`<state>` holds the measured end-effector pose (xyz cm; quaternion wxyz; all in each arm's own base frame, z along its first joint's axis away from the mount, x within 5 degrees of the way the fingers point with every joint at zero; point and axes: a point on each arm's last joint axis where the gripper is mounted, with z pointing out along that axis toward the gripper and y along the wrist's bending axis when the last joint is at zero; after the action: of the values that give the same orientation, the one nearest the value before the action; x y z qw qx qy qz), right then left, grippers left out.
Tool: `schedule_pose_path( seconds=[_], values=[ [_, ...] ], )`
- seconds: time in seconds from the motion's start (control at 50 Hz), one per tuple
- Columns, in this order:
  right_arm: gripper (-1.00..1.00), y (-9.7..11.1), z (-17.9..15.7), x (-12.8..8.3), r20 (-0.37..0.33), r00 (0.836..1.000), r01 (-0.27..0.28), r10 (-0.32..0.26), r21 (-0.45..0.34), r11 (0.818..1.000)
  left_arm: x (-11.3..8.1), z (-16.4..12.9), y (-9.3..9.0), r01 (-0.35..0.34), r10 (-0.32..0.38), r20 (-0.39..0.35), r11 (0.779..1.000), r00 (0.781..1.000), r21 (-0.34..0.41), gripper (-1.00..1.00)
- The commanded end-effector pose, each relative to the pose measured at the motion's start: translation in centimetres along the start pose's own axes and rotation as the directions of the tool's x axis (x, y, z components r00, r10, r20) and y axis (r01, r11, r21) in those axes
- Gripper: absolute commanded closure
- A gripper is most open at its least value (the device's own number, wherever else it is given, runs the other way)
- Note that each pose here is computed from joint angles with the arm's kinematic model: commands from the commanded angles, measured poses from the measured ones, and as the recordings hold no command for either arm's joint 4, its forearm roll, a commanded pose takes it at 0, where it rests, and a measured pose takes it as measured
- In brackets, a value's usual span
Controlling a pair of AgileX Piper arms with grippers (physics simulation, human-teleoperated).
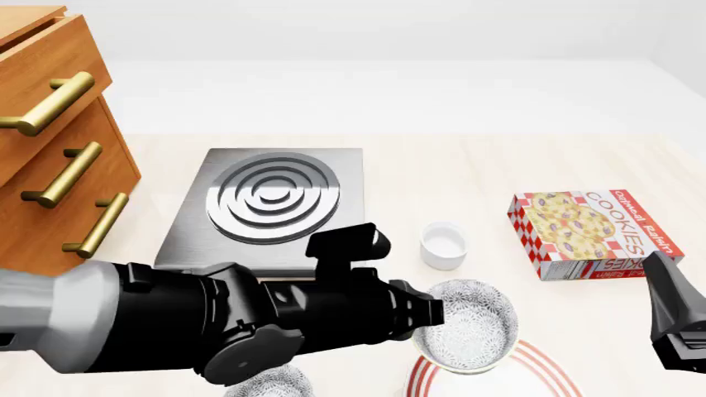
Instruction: Pick the akita bowl on the wooden cabinet and place it on the plate.
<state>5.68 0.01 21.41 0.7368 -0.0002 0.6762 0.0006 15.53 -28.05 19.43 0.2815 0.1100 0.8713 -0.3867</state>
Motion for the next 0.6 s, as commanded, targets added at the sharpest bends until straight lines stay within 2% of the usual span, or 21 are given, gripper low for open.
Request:
schedule_pose_path(
  seconds=[0.02,0.6],
  values=[
    [-1.00,0.0,0.0,0.0,0.000,1.000,0.000,0.000,0.000,1.000,-0.1,0.5,0.0,0.013,-0.013,0.006,1.000,1.000,0.002,1.00],
    [-1.00,0.0,0.0,0.0,0.000,1.000,0.000,0.000,0.000,1.000,0.3,1.7,0.4,0.018,-0.018,0.000,1.000,1.000,-0.003,1.00]
  ],
)
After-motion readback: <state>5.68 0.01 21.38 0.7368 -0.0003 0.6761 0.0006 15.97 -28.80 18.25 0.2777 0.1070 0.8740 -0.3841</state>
